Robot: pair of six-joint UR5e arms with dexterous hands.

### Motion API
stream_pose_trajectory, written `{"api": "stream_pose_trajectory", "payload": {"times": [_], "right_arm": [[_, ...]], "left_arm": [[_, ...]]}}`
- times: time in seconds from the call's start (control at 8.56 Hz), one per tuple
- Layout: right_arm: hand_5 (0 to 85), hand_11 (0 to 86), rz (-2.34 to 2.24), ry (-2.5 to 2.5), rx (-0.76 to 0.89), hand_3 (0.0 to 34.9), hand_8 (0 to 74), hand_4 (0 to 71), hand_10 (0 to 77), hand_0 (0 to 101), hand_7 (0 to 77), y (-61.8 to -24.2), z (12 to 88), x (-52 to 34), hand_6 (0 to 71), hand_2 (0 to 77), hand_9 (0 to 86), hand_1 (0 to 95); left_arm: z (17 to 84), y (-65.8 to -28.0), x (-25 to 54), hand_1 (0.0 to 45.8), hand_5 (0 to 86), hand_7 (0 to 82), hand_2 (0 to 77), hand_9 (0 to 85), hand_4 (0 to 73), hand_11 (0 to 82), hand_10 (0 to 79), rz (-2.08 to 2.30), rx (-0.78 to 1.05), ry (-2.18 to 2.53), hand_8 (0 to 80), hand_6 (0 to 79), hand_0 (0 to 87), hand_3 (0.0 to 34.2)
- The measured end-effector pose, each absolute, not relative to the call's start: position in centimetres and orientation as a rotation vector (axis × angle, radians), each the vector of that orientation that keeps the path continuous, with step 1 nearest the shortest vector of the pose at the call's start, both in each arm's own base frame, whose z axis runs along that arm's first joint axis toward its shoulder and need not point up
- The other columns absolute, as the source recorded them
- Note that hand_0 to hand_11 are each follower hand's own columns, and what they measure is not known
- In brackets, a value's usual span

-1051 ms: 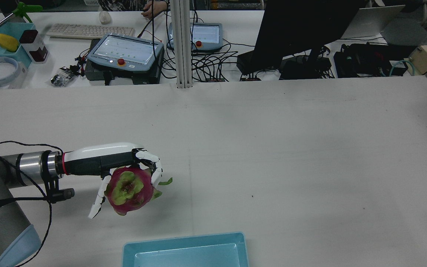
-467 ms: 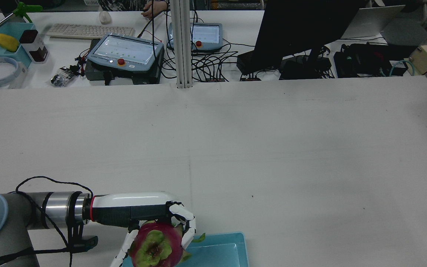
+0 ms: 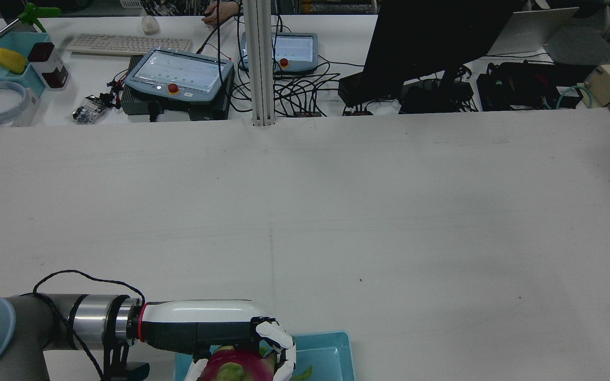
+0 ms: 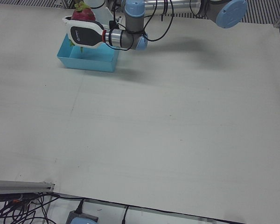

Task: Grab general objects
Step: 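Lower the dragon fruit into the tray and open the left hand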

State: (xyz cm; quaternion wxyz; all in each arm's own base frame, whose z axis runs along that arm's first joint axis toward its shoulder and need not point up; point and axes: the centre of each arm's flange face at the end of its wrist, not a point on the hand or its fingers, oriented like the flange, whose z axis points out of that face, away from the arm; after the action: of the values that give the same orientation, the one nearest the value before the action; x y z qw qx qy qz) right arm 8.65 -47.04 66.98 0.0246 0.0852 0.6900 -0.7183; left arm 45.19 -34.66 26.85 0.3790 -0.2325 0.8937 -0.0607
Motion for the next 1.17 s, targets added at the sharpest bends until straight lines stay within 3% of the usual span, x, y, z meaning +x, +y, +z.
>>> {"api": "stream_pose_trajectory", "payload": {"times": [0.58,0.7,0.82,0.93,1.05,1.17], "right_arm": [[0.0,0.5,-2.222,2.135,0.263,0.0,0.0,0.0,0.0,0,0.0,-47.04,66.98,8.65,0.0,77.4,0.5,40.4],[0.0,0.5,-2.222,2.135,0.263,0.0,0.0,0.0,0.0,0,0.0,-47.03,66.98,8.65,0.0,77.4,0.5,40.4],[0.0,0.5,-2.222,2.134,0.263,0.0,0.0,0.0,0.0,0,0.0,-47.03,66.98,8.65,0.0,77.4,0.5,40.4],[0.0,0.0,-2.222,2.135,0.263,0.0,0.0,0.0,0.0,0,0.0,-47.03,66.98,8.66,0.0,77.4,0.5,40.4],[0.0,0.0,-2.222,2.134,0.263,0.0,0.0,0.0,0.0,0,0.0,-47.03,66.98,8.65,0.0,77.4,0.5,40.4],[0.0,0.0,-2.222,2.135,0.263,0.0,0.0,0.0,0.0,0,0.0,-47.03,66.98,8.65,0.0,77.4,0.5,40.4]], "left_arm": [[26.34,-33.99,45.54,0.0,61.6,42.0,1.1,38.2,20.2,55.6,24.0,-0.122,-0.621,2.312,61.1,54.5,82.8,0.0],[26.33,-34.01,45.51,0.0,62.2,45.3,1.1,39.3,19.6,51.3,24.0,-0.12,-0.621,2.313,56.7,48.5,84.1,0.0],[26.32,-33.99,45.51,0.0,62.7,45.3,1.1,37.6,17.4,48.5,10.4,-0.119,-0.622,2.315,50.7,41.5,83.2,0.0],[26.31,-33.97,45.53,0.0,66.0,36.5,1.1,27.8,9.8,48.5,10.4,-0.117,-0.622,2.316,39.3,30.0,72.1,0.0],[26.31,-34.0,45.5,0.0,66.0,36.5,1.1,27.8,9.8,35.5,4.9,-0.117,-0.621,2.316,39.3,30.0,72.1,0.0],[26.31,-34.06,45.45,0.0,61.6,12.0,0.5,5.5,3.3,8.7,3.8,-0.118,-0.62,2.317,12.0,9.8,61.7,0.3]]}}
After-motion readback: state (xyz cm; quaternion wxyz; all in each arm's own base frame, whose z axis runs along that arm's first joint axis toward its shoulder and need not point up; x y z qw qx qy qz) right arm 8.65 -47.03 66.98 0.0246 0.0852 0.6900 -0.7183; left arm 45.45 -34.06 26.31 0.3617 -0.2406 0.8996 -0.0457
